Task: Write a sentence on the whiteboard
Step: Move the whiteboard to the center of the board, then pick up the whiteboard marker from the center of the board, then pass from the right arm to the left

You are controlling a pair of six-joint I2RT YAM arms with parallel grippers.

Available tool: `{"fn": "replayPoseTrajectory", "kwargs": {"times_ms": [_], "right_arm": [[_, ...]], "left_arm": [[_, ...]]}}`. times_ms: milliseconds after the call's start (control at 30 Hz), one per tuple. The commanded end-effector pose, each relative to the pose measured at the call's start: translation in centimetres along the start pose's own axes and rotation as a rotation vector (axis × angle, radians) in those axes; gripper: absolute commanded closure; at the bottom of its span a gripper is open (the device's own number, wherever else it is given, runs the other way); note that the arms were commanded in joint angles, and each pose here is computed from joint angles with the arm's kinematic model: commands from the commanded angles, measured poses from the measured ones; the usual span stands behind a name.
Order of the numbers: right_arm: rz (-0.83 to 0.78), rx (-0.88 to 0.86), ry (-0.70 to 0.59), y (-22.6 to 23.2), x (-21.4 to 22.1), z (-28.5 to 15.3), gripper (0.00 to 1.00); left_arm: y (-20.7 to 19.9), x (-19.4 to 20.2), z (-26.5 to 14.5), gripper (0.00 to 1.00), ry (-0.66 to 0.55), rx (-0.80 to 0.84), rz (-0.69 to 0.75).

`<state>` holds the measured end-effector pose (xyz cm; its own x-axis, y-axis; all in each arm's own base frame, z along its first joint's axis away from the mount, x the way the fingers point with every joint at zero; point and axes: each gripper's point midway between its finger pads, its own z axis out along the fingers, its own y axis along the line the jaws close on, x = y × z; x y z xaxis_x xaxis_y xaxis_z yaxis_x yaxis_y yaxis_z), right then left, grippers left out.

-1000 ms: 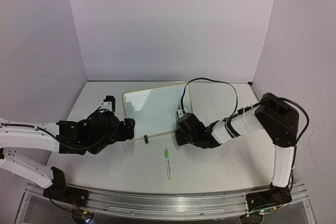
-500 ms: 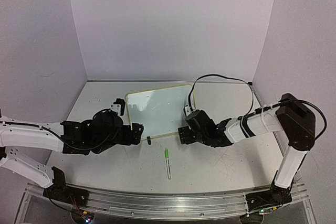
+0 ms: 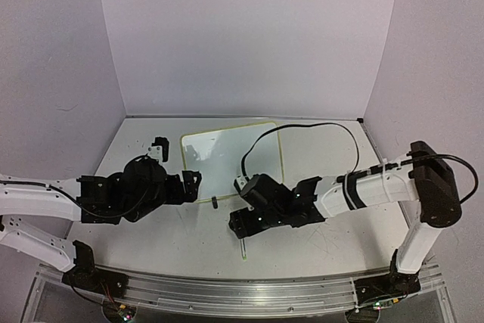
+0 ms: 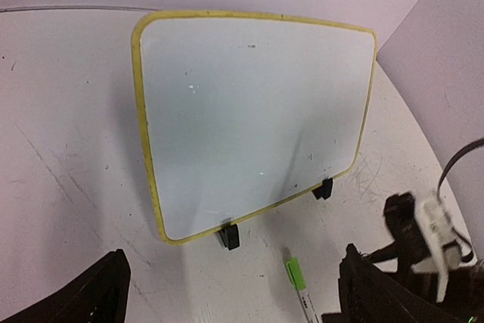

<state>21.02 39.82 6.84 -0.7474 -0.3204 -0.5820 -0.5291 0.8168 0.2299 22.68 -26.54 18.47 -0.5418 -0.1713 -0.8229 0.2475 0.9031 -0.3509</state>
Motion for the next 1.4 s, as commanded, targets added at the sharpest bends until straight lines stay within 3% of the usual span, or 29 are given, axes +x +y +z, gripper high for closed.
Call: {"fn": "replayPoseTrajectory", "kwargs": {"times_ms": [0, 267, 433, 467, 567, 733, 867, 1033, 1200, 1367], "right_arm": [[0.049, 0.046, 0.117, 1.3, 2.6, 1.1, 0.27], [-0.028, 0.147, 0.173, 1.3, 4.4, 3.5, 0.42], [-0.051, 0.195, 0.188, 0.4, 5.5, 4.2, 0.58], [-0.052, 0.207, 0.183, 0.1, 5.5, 4.1, 0.64], [-0.061, 0.246, 0.14, -0.9, 4.8, 3.3, 0.82], [-0.2, 0.262, -0.039, -1.5, 0.6, -0.4, 0.99], [-0.401, 0.193, -0.163, -1.1, -2.7, -3.9, 1.0], [-0.622, -0.178, -0.16, 2.2, -3.7, -7.1, 1.0], [-0.751, -0.253, -0.234, 3.3, -4.8, -10.5, 1.0], [-0.796, -0.258, -0.223, 3.5, -5.0, -11.1, 1.0]], "left_arm": [[1.2, -2.2, -1.3, 0.03, -0.086, -0.039, -0.029], [1.3, -2.5, -1.8, 0.03, -0.086, -0.026, -0.035], [1.6, -2.9, -2.1, 0.01, -0.097, -0.036, -0.032], [1.6, -2.9, -2.2, 0.01, -0.096, -0.036, -0.032], [2.0, -3.3, -2.0, 0.01, -0.081, -0.022, -0.06], [2.0, -4.6, -1.2, 0.0, -0.036, 0.045, -0.106], [-1.6, -5.4, -0.6, 0.01, 0.031, 0.254, -0.081], [-9.3, -3.9, -2.4, 0.03, 0.172, 0.746, 0.063], [-11.9, -1.8, -2.2, 0.07, 0.31, 0.925, 0.133], [-13.4, -0.8, -2.6, 0.13, 0.394, 1.038, 0.144]]}}
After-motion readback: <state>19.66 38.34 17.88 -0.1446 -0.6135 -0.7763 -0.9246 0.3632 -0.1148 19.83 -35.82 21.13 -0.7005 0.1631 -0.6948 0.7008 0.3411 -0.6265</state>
